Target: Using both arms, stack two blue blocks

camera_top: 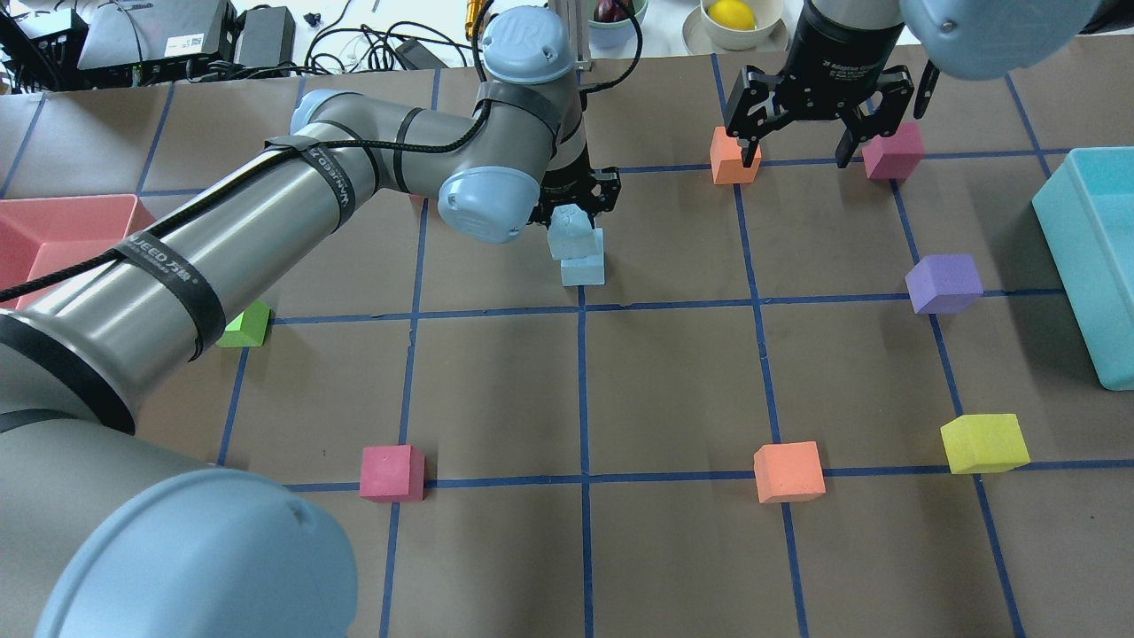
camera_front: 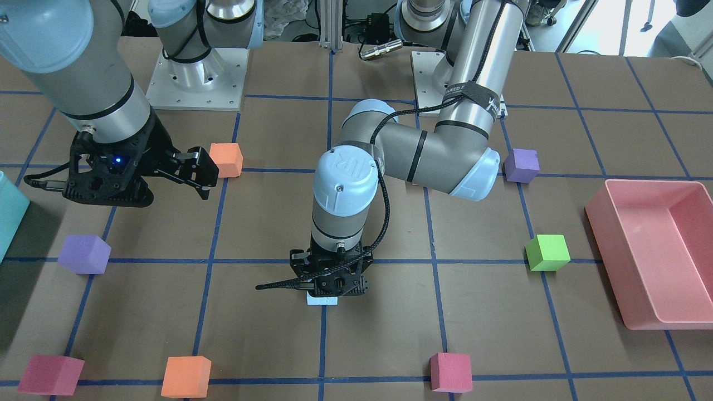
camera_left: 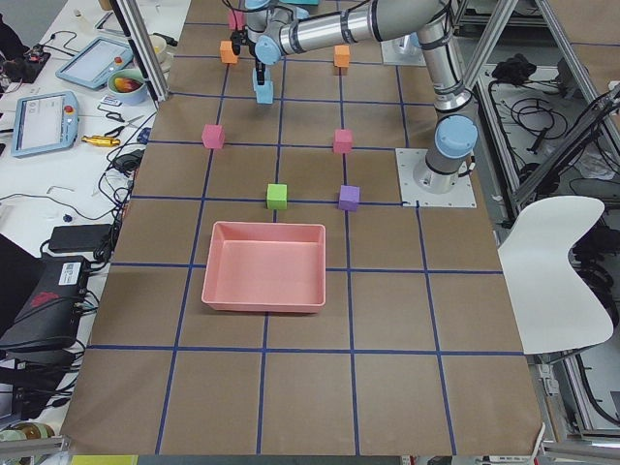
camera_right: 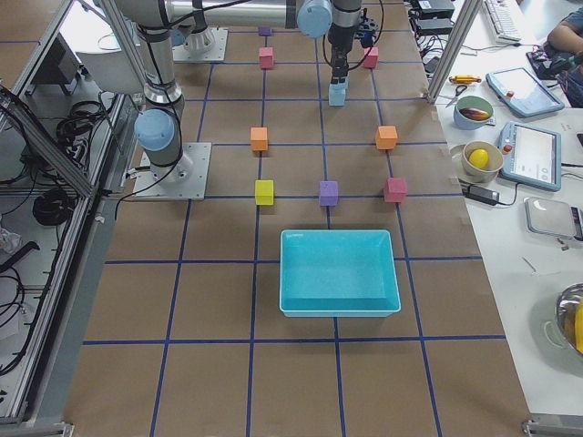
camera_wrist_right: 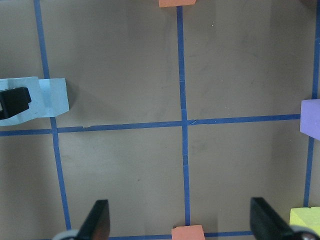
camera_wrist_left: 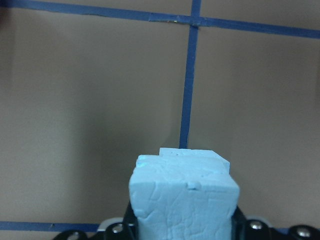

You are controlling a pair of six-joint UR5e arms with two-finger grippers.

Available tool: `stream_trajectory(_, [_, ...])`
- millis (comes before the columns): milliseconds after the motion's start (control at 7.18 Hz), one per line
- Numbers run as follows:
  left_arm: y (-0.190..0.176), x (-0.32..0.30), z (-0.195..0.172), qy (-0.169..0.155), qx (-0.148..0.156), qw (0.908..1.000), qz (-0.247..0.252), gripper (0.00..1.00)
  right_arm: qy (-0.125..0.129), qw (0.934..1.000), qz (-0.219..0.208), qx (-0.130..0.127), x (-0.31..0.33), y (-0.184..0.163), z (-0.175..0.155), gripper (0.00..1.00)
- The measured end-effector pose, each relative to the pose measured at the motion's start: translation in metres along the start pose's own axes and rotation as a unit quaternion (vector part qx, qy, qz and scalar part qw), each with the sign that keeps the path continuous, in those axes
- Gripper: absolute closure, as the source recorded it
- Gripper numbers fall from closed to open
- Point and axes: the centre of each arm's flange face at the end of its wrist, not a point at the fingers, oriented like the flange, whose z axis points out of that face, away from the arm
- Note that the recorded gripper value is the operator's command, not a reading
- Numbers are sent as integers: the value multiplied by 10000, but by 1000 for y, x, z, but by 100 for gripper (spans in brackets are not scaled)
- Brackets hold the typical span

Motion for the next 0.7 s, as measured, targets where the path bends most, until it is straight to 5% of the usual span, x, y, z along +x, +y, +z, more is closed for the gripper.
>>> stream_trajectory(139, [1,2,2,-2,0,10000,7,94,2,10000,7,3,3,1,-2,0])
stream_trajectory(278, [1,3,5,-9,-14,10000,12,2,1,10000,60,-1,10,1,-4,0])
stream_trajectory(696, [-1,4,14,18,-14,10000,-33,0,5,9997,203,-166,24,10,-11,0])
